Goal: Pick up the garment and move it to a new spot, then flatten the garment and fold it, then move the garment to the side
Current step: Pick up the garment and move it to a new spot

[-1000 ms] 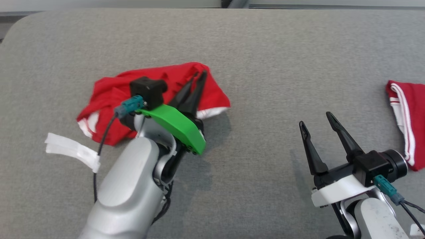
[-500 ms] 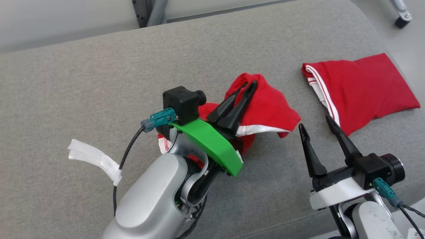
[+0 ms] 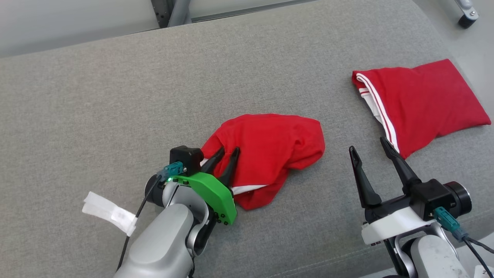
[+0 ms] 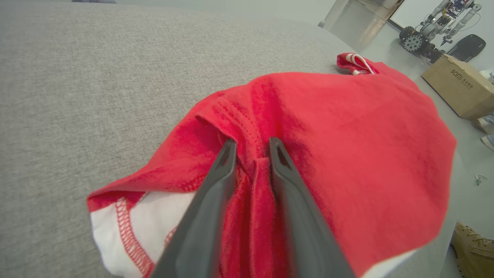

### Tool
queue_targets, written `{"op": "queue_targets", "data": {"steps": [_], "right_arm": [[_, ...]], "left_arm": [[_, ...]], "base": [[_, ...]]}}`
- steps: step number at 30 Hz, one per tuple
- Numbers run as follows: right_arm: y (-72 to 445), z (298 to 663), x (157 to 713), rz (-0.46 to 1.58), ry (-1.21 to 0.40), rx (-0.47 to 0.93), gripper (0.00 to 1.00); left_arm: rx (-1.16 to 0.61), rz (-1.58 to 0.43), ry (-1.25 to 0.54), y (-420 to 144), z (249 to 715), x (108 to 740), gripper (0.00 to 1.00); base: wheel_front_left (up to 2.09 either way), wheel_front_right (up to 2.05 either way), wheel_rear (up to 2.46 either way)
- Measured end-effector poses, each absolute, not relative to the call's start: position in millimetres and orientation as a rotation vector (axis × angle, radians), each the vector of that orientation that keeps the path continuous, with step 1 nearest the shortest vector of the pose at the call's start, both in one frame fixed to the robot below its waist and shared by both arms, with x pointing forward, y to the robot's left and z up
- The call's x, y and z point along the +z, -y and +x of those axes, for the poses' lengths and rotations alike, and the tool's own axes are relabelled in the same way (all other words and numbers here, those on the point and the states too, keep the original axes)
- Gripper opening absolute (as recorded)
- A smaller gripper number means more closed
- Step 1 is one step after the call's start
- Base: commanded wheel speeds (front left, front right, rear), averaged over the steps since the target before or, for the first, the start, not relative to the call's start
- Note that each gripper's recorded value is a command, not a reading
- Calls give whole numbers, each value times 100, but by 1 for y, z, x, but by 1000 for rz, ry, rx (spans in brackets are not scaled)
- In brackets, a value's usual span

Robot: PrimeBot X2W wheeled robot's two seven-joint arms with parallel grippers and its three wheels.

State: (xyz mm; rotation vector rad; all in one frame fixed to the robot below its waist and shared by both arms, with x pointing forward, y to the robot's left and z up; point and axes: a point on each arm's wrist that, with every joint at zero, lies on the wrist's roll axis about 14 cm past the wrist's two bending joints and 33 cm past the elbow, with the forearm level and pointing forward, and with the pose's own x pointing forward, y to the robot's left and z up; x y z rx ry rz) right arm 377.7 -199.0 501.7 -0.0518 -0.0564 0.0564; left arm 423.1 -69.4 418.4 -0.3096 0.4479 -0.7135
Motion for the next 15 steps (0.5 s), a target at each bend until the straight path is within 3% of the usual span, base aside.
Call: {"op": "queue_targets", "data": {"steps": [7,15], "right_arm": [[204,371,510,-59,81,46,100],[221,348,516,-69,97,-2,100]], "left_arm": [[-610,-328,-230,37,428,456,100],[-307,-221,-139,-79,392,458,100]], "base": [[0,0,0],[0,0,0]]}}
